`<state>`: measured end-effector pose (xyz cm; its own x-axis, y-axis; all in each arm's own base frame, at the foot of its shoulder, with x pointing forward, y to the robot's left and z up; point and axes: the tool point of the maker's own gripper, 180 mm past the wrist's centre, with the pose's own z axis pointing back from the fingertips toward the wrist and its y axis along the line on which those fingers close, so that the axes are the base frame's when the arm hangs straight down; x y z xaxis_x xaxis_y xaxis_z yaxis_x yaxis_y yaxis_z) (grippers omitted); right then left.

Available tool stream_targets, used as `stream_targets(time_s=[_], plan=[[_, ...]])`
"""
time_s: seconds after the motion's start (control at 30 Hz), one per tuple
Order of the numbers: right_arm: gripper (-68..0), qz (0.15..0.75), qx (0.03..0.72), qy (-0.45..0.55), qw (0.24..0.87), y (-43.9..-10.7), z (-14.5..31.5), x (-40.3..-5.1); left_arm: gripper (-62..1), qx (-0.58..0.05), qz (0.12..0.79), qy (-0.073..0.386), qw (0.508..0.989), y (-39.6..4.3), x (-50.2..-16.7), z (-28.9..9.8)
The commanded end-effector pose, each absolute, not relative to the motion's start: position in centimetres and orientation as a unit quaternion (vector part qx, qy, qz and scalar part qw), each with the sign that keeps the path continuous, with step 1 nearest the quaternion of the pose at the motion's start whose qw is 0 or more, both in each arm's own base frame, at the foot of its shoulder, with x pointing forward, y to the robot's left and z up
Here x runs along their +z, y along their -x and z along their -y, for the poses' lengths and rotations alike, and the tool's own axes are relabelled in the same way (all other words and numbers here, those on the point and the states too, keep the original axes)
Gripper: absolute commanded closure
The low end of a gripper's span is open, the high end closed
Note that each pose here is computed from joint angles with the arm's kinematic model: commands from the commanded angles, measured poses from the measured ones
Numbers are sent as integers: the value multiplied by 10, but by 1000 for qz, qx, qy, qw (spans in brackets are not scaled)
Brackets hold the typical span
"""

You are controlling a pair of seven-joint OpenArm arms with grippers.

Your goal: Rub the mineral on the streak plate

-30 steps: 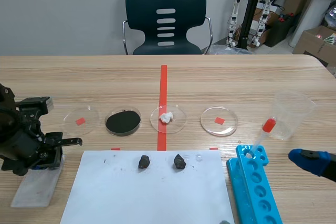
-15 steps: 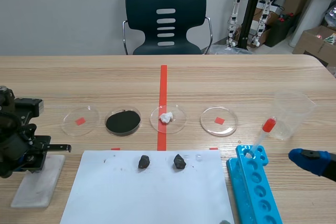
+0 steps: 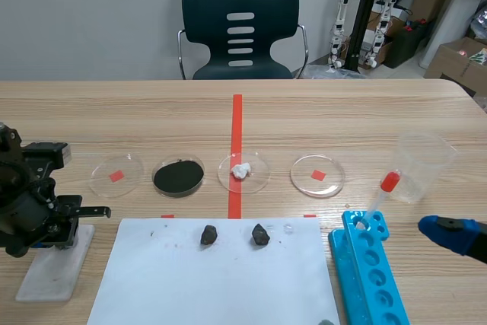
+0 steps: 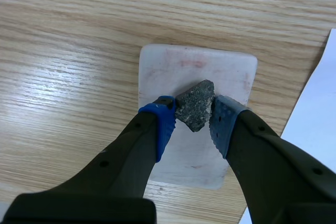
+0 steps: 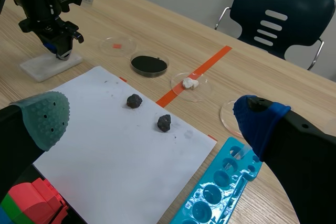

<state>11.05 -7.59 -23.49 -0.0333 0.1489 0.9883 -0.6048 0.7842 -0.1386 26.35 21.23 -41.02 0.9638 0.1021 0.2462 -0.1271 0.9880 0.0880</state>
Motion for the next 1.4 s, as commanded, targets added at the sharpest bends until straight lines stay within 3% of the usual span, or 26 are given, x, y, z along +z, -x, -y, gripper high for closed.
stream_targets(time_s=[0.0,0.13,0.37,0.73,0.97,1.1,1.37], plan=[[-679,674,276,-175,663,-113,76,-227,-100,56,129,-39,989,-269,-406,-211],[-679,674,276,-175,663,-113,76,-227,-100,51,135,-13,989,-273,-406,-202],[-679,674,276,-175,663,-113,76,-227,-100,62,114,-17,991,-270,-416,-210],[-679,674,276,-175,663,-113,76,-227,-100,73,96,-118,986,-261,-416,-249],[-679,674,276,-175,663,-113,76,-227,-100,78,95,-134,983,-259,-415,-255],[-679,674,276,-175,663,-113,76,-227,-100,82,94,-113,986,-260,-417,-248],[-679,674,276,-175,663,-113,76,-227,-100,64,100,-21,993,-265,-421,-214]])
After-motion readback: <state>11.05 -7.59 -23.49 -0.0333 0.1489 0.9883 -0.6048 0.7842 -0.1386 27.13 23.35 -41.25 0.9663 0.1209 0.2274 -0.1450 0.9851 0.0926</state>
